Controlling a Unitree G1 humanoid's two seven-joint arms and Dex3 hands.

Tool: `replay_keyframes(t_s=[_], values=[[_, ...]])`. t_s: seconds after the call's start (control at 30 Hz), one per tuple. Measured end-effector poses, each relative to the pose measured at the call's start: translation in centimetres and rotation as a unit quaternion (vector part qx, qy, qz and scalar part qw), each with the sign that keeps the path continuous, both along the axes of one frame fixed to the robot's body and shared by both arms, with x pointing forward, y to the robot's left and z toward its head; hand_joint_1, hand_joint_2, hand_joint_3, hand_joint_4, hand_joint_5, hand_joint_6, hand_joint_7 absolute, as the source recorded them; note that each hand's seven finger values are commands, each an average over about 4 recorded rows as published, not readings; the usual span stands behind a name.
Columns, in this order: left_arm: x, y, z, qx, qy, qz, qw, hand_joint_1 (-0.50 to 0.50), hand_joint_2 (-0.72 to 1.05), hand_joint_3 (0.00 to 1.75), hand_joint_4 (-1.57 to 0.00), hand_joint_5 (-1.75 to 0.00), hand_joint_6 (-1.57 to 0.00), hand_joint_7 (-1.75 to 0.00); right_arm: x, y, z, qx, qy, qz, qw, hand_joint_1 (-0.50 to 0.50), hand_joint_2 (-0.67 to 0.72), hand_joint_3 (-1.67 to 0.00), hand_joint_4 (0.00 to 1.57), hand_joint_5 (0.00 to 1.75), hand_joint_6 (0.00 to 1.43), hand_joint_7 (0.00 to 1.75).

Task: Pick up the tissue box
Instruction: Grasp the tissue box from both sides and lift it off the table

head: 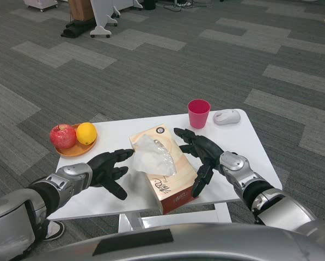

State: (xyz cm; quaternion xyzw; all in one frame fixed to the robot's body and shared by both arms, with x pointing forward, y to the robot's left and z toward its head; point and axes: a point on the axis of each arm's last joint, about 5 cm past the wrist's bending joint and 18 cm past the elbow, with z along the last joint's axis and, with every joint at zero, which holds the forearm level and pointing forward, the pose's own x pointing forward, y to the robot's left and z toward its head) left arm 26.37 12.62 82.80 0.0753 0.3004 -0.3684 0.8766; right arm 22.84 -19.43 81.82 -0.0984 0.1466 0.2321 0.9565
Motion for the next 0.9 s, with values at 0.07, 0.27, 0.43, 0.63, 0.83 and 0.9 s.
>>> replay_keyframes(t_s=[0.07,0.27,0.43,0.63,0.83,0.9], values=[[0.0,0.0,0.0,0.001,0.0,0.0,1.0,0.5,1.05,0.17,0.0,0.0,0.0,0.0,0.0,0.1,0.0,0.001,0.0,0.0,1.0,0.17,0.41,-0.16,0.0,0.58,0.0,0.0],[0.11,-0.1,0.1,0.003,-0.002,0.001,1.0,0.5,1.05,0.22,0.0,0.0,0.0,0.0,0.0,0.3,-0.1,0.004,0.0,0.001,1.0,0.17,0.41,-0.16,0.0,0.65,0.0,0.0],[0.2,-0.1,0.2,0.004,-0.003,0.004,1.0,0.5,1.05,0.17,0.0,0.0,0.0,0.0,0.0,0.6,-0.1,0.004,0.001,0.006,1.0,0.17,0.41,-0.16,0.0,0.58,0.0,0.0],[0.18,-0.2,0.2,-0.004,0.0,0.02,1.0,0.5,1.05,0.22,0.0,0.0,0.0,0.0,-0.1,0.8,-0.2,0.003,0.002,0.011,1.0,0.17,0.41,-0.16,0.0,0.63,0.0,0.0],[0.19,-0.2,0.2,-0.013,0.002,0.038,0.999,0.5,1.05,0.17,0.0,0.0,0.0,0.0,-0.1,1.1,-0.2,0.004,0.001,0.017,1.0,0.18,0.41,-0.16,0.0,0.63,0.0,0.0],[0.19,-0.2,0.2,-0.014,0.002,0.041,0.999,0.5,1.05,0.17,0.0,0.0,0.0,0.0,-0.1,1.2,-0.2,0.004,0.001,0.017,1.0,0.19,0.41,-0.16,0.0,0.61,0.0,0.0]])
